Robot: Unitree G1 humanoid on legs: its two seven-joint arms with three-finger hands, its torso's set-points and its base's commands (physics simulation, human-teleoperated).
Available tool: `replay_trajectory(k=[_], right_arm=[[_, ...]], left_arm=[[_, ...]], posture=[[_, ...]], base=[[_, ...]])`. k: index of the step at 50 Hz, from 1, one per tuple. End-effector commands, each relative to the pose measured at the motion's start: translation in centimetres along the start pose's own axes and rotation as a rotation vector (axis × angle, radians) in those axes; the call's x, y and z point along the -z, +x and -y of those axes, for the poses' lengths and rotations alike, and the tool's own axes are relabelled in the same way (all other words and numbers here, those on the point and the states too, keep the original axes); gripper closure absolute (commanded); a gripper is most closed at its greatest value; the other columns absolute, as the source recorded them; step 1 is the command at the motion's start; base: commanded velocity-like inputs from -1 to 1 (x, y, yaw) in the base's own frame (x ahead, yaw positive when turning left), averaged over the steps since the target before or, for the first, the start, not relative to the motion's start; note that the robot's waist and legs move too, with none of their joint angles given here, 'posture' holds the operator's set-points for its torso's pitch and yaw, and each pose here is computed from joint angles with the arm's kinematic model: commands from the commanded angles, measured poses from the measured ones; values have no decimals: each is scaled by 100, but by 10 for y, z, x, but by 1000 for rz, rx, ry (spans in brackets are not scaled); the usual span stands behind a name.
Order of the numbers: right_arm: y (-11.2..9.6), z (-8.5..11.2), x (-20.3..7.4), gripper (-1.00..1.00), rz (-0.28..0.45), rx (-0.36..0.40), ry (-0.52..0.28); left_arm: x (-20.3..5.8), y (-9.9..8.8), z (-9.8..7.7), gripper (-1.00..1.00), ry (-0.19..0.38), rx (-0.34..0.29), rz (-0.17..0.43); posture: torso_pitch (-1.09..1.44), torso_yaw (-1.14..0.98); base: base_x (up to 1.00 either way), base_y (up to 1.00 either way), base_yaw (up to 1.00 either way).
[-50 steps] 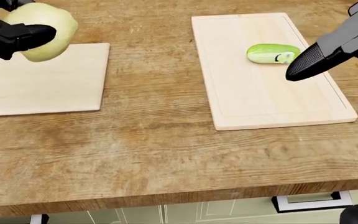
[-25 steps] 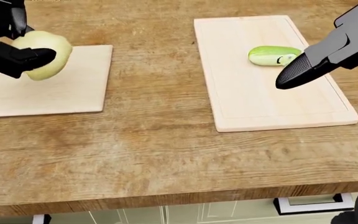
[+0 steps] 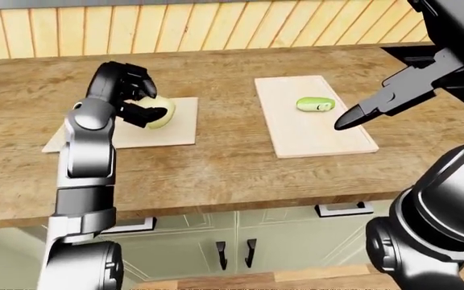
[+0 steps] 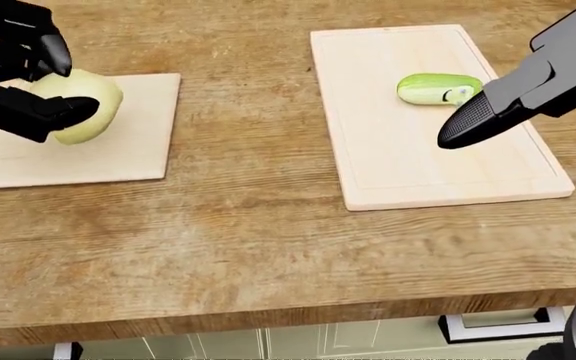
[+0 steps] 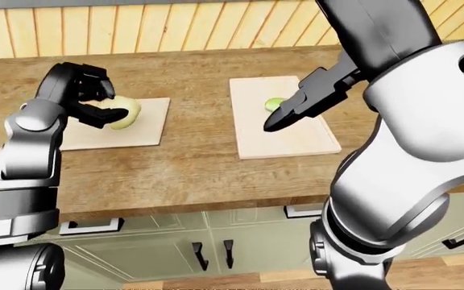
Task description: Place the pear and the pickle on separate cutting boards.
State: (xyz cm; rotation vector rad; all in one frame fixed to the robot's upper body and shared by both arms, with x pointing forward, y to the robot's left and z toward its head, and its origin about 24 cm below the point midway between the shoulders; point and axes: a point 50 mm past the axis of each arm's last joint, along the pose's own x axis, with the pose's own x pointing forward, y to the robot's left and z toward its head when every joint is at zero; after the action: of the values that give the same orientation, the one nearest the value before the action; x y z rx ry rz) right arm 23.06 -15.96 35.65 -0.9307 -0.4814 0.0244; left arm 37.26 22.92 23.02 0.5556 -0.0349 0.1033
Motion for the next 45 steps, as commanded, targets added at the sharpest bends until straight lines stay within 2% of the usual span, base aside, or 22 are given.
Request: replay_trajectory(k=[1,11,14,16,25,28,45], right_arm=[[-2,8,-6,-100,24,49,-18],[-2,8,-6,-100,26,48,-18],[-2,7,-6,-100,27,47,-17],[-2,6,-6,-100,26,45,-18],[-3,5,-5,-100,24,44,-16],[-3,8,-4,-100,23,50,-16],[-4,7,-3,-100,20,48,-15]], left_arm=[[-24,-3,-14,68,12,-56,103],[-19,-1,-10,57,17,-52,96],[-17,0,-9,47,19,-49,93],[-16,-1,-8,30,20,-48,92],[-17,-2,-8,20,24,-48,94],[-17,-1,-7,7,24,-44,97],[-17,-3,-8,-24,23,-40,97]], posture=[[0,0],[0,0],[0,0],[0,0],[0,0],[0,0],[0,0]], base=[[0,0,0],[0,0,0],[0,0,0],[0,0,0],[0,0,0],[0,0,0],[0,0,0]])
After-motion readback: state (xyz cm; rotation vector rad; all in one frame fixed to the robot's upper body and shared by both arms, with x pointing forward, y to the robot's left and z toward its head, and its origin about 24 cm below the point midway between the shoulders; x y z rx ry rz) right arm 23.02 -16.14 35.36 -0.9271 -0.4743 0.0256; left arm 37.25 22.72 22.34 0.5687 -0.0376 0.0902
